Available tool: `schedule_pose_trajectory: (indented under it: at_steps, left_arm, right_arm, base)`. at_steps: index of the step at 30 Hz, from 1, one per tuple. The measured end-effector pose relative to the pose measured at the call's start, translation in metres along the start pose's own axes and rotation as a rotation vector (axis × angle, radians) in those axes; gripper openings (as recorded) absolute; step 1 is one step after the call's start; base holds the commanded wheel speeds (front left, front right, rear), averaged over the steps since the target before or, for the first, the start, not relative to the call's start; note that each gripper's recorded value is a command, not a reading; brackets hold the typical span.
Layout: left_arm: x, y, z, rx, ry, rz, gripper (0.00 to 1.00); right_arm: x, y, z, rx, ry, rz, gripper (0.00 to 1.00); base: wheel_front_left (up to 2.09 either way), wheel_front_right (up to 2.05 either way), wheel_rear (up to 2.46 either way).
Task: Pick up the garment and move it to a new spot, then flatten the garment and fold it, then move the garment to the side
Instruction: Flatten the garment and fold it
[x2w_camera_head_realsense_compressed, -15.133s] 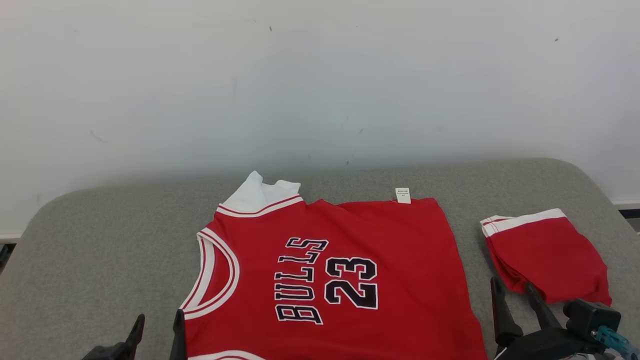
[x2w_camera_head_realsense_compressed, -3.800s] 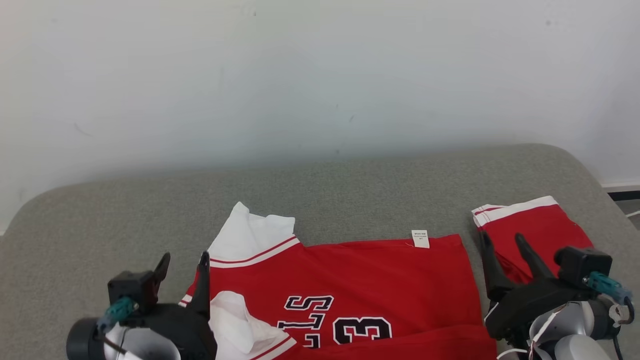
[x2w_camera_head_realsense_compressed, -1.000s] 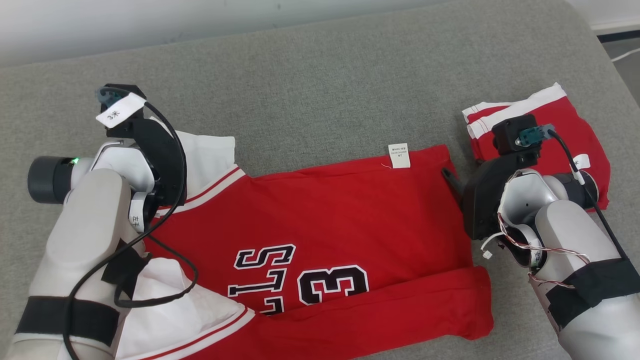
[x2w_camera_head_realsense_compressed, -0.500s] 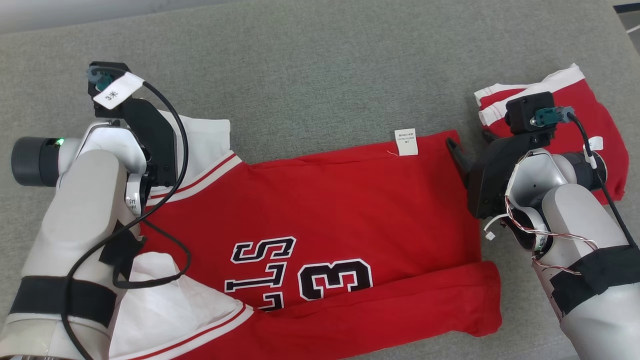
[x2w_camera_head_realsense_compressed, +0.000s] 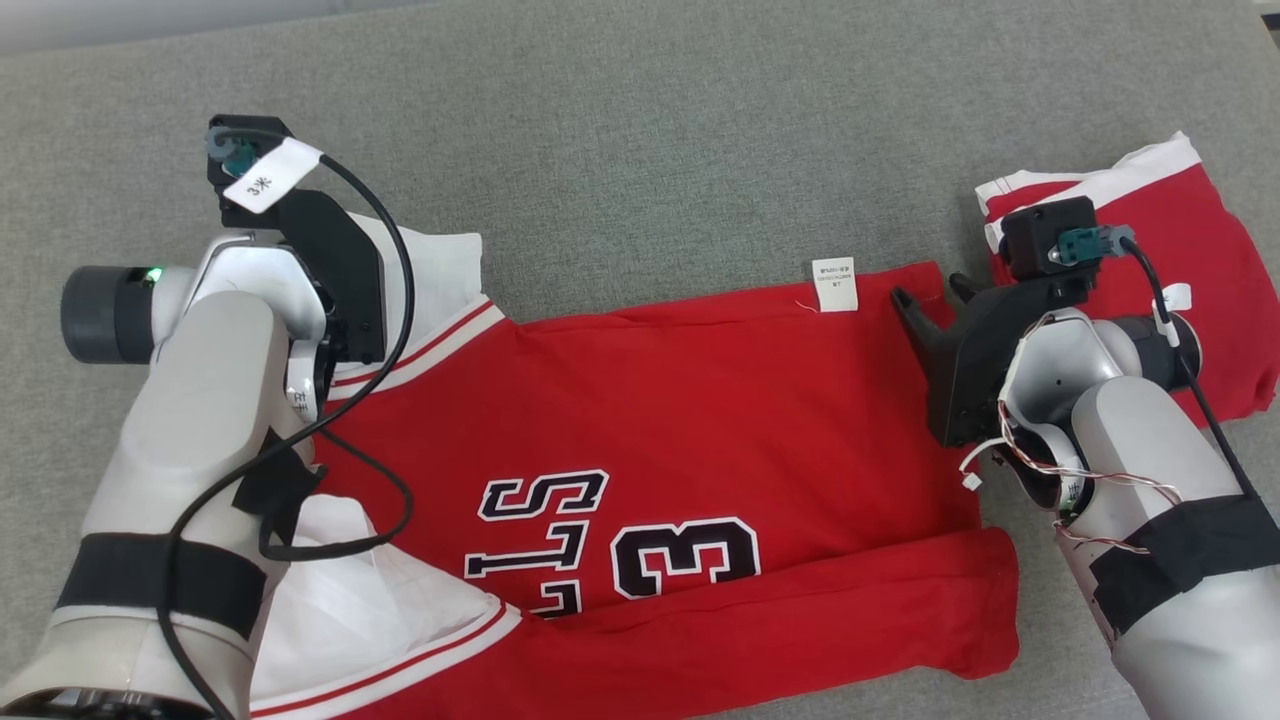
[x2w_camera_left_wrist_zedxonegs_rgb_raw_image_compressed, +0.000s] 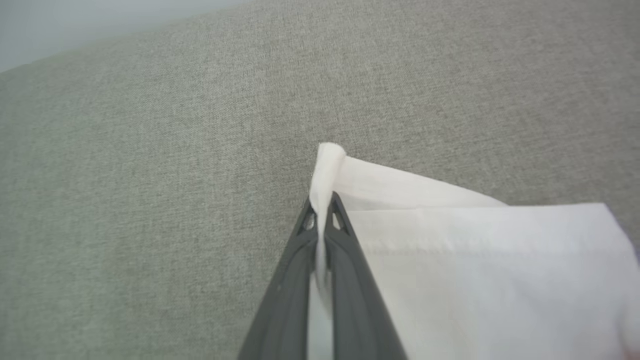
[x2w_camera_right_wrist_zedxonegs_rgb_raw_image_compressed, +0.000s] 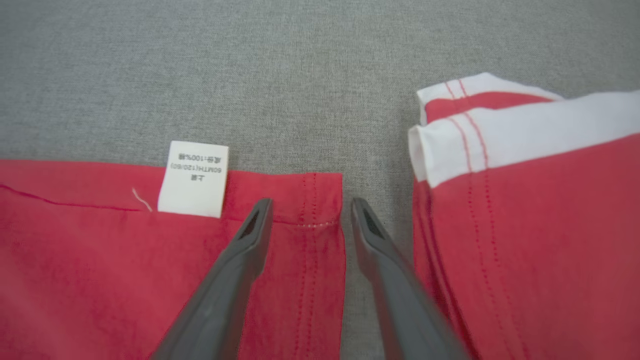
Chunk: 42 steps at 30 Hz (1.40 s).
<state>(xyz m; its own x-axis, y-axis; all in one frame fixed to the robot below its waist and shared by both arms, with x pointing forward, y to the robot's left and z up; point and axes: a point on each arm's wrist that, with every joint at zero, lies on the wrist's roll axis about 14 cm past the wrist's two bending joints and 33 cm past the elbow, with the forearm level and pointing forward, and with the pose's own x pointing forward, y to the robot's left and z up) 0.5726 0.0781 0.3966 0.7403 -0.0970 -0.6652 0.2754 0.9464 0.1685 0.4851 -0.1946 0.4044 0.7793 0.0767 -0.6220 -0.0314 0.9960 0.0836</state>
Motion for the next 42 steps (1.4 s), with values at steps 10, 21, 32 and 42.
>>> schedule_pose_trajectory:
  at_steps: [10, 21, 32, 42]
  left_arm:
    - [-0.003, -0.002, 0.0, 0.0, -0.011, -0.002, 0.0]
    - [-0.001, -0.001, -0.003, -0.007, -0.011, 0.001, 0.0]
    - [0.0, -0.001, 0.001, -0.007, -0.036, -0.004, 0.0]
    - [-0.003, 0.002, 0.02, -0.027, -0.123, 0.002, 0.0]
  right_arm:
    - [-0.002, -0.002, -0.005, 0.0, 0.017, -0.007, 0.4]
    - [0.001, -0.004, -0.012, 0.004, 0.042, -0.015, 0.67]
    - [0.003, -0.002, -0.015, 0.005, 0.05, -0.011, 0.0]
    - [0.004, -0.003, -0.005, 0.012, -0.001, -0.017, 0.0]
  base:
    - [0.0, 0.0, 0.0]
    - [0.0, 0.0, 0.0]
    - [0.0, 0.0, 0.0]
    - [0.0, 0.0, 0.0]
